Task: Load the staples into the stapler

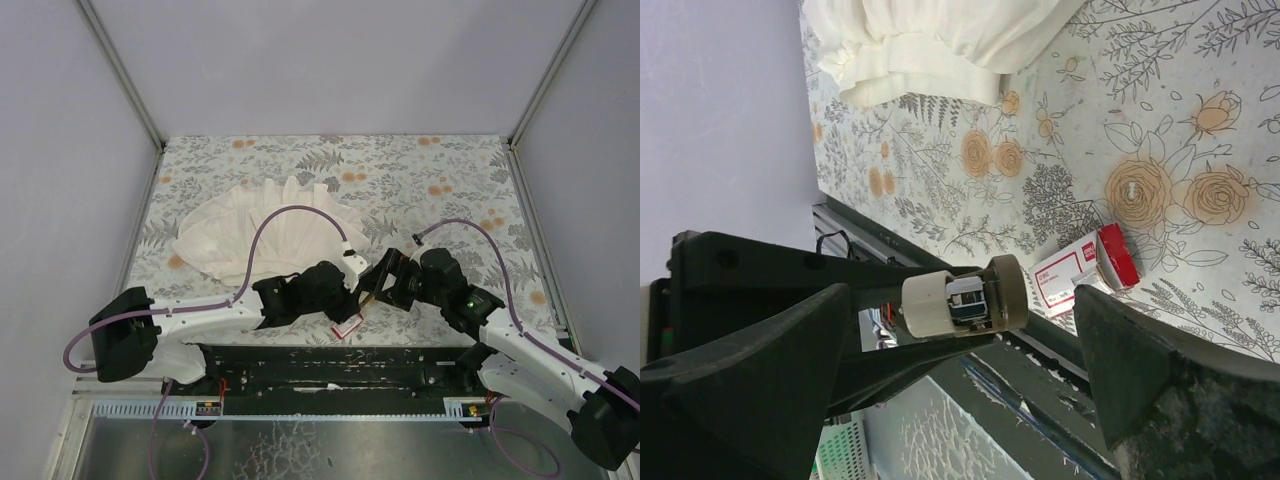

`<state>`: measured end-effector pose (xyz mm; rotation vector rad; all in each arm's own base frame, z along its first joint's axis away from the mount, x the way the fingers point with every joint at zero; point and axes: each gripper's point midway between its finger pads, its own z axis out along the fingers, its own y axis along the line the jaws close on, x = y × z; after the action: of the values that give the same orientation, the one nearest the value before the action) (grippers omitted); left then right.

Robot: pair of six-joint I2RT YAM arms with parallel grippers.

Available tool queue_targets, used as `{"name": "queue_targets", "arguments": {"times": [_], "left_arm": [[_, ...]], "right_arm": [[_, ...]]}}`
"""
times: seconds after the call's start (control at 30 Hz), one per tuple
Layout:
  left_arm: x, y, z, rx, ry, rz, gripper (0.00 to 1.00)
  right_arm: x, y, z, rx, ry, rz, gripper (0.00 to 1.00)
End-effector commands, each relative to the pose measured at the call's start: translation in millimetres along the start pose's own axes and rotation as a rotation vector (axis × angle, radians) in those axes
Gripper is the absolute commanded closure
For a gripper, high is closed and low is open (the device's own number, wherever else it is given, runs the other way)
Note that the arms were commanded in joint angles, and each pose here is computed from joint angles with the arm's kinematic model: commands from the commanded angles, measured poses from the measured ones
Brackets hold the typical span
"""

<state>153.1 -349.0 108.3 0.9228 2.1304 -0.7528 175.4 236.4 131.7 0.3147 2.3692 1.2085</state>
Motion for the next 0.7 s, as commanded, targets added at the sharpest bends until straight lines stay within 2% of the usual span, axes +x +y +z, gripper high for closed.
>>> {"name": "queue_targets", "arguments": {"times": [0.0,0.23,0.43,0.67], "left_arm": [[-27,-9,-3,0.022,-0.092,0.014,1.0],[-28,-11,-3,0.033,-0.095,0.012,1.0],[-33,-33,-18,0.183,-0.166,0.008,1.0],[-29,-42,-46,0.37,-0.159,-0.084,1.0]], "right_arm": [[-5,15,-5,-0.059,-0.029,-0.008,0.01],[-3,15,-5,-0.066,-0.019,-0.007,0.0],[-10,22,-12,-0.066,-0.05,-0.039,0.01],[-33,37,-39,-0.031,-0.155,-0.123,0.01]]}}
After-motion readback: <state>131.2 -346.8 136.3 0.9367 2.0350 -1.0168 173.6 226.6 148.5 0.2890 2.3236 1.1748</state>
